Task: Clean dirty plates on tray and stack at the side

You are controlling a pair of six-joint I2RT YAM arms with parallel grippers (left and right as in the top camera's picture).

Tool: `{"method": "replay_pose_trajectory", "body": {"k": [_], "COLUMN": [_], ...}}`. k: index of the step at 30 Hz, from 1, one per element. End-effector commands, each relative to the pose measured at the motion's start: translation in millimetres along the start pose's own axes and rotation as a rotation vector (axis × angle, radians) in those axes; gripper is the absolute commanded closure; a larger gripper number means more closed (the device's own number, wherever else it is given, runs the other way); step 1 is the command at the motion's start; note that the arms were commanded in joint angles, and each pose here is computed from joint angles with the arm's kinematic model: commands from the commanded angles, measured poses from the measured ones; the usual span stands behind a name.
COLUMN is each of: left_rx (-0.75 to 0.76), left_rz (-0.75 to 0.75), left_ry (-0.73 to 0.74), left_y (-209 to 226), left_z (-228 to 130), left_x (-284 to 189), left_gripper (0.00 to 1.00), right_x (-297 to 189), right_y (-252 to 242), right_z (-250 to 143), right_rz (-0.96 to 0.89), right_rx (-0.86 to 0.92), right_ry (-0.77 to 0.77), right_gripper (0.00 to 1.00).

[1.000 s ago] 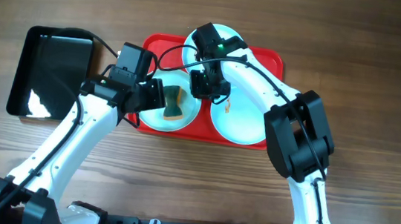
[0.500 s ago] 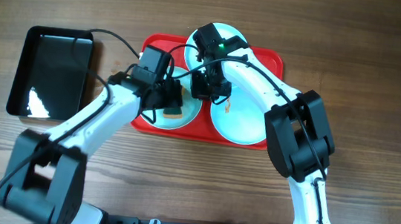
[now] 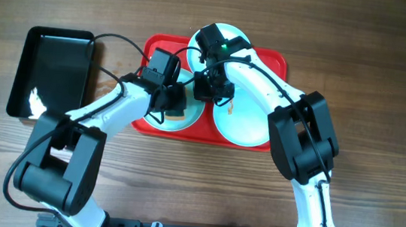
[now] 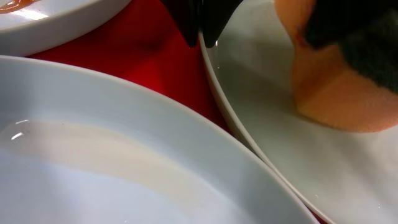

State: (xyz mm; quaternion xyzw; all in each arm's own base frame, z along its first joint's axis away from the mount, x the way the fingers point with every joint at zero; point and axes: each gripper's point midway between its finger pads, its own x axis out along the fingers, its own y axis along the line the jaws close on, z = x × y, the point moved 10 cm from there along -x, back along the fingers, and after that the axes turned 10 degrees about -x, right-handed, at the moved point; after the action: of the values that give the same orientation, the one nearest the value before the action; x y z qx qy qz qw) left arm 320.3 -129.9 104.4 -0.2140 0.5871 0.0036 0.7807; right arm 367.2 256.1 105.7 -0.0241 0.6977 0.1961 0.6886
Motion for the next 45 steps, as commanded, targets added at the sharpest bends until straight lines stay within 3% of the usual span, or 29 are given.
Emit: {"method": "replay_pose_trajectory", "body": {"k": [1, 3, 6, 12, 18, 22, 27, 31, 35, 38, 42, 45], "left_rx": [0.011, 0.011, 0.012, 0.03, 0.016, 0.011, 0.062, 0.093, 0.088, 0.103, 0.131, 0.11], "left_rz": [-0.003, -0.005, -0.009, -0.08, -0.03, 0.137, 0.457, 0.535, 0.484, 0.341, 0.075, 0.022], "left_ry": [0.013, 0.011, 0.007, -0.021, 0.034, -0.04, -0.18, -0.212, -0.269, -0.298, -0.2, -0.135], "left_y": [1, 0, 0, -12, -3, 14, 46, 60, 46, 21, -6, -8], "left_z": [-3, -2, -2, -1, -5, -1, 11, 21, 31, 33, 23, 18], "left_x": [6, 6, 2, -19, 6, 18, 8, 2, -15, -36, -46, -38], "left_gripper": [0.79, 0.83, 0.96, 0.96, 0.96, 0.96, 0.96, 0.96, 0.96, 0.96, 0.96, 0.96], "right_x": [12, 12, 12, 12, 12, 12, 12, 12, 12, 12, 12, 12], "right_y": [-2, -2, -2, -1, -2, -2, -2, -2, -2, -2, -2, -2], "right_z": [-4, -4, -4, -3, -4, -4, -4, -4, -5, -5, -5, -5], "right_rz": [-0.002, -0.002, -0.002, -0.001, -0.002, -0.003, -0.004, -0.003, -0.004, -0.004, -0.003, -0.003], "right_rx": [0.008, 0.008, 0.008, 0.008, 0.01, 0.008, 0.008, 0.008, 0.009, 0.009, 0.009, 0.009], "right_ry": [0.037, 0.037, 0.037, 0.034, 0.038, 0.041, 0.043, 0.041, 0.044, 0.043, 0.045, 0.045], "right_gripper": [0.96, 0.96, 0.96, 0.96, 0.96, 0.96, 0.96, 0.96, 0.96, 0.96, 0.96, 0.96]}}
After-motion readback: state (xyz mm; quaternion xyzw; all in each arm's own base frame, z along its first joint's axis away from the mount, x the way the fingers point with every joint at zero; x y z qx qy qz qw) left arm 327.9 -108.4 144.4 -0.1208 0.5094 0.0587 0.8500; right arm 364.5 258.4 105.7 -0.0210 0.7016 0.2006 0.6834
